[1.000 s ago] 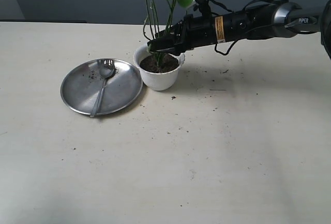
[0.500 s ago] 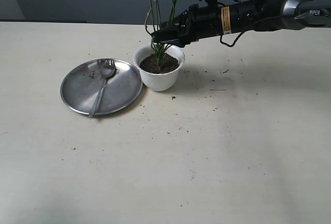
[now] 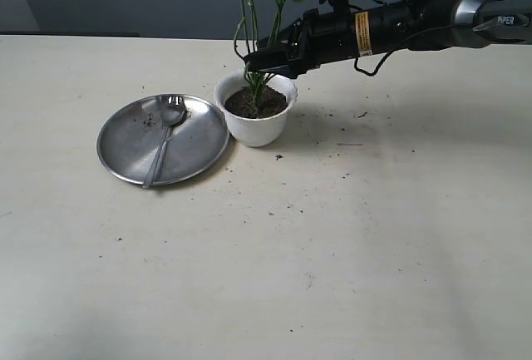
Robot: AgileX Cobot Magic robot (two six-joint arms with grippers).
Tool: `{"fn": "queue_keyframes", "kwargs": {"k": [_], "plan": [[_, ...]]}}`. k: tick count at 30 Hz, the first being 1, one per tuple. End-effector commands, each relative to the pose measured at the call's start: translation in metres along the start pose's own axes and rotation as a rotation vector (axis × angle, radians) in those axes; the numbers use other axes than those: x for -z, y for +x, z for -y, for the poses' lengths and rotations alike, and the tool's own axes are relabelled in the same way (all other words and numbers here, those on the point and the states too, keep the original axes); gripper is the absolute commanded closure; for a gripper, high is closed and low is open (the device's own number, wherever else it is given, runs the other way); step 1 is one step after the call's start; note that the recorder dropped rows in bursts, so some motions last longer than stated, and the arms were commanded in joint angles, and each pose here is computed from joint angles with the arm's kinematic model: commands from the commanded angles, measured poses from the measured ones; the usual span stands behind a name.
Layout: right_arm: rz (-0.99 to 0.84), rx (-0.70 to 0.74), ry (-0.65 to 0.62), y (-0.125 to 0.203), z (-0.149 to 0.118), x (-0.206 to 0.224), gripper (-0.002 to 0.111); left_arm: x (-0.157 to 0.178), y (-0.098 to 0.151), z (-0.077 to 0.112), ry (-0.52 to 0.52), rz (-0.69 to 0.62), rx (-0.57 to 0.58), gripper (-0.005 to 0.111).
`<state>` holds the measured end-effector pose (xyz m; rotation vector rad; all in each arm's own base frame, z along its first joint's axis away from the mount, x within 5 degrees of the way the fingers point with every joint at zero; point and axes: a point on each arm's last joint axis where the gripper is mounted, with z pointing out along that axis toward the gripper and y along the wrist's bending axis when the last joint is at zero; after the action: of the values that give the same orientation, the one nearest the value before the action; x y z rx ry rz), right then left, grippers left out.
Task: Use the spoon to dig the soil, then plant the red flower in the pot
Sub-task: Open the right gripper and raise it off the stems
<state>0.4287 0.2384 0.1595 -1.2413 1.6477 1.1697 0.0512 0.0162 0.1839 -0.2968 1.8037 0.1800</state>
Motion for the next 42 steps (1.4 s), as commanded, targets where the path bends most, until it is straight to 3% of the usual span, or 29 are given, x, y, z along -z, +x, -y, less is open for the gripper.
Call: {"fn": "queue_keyframes", "kwargs": {"k": [1, 17, 24, 42], "plan": [[-0.002, 0.003, 0.027, -0.0042, 0.0009, 0.0036, 0.049, -0.0002, 0.0009, 0.0007, 0.011, 0.005, 0.007, 0.106], [-0.02, 0.001, 0.021, -0.0026, 0.0003, 0.0036, 0.053, -0.0002, 0.0009, 0.0007, 0.011, 0.005, 0.007, 0.106], [-0.002, -0.007, 0.01, -0.0042, -0.0007, 0.0036, 0.045, -0.0002, 0.0009, 0.0007, 0.011, 0.005, 0.007, 0.106], [0.005, -0.011, 0.029, -0.0054, 0.0008, 0.0038, 0.045, -0.0002, 0.0009, 0.0007, 0.011, 0.005, 0.007, 0.106]]}}
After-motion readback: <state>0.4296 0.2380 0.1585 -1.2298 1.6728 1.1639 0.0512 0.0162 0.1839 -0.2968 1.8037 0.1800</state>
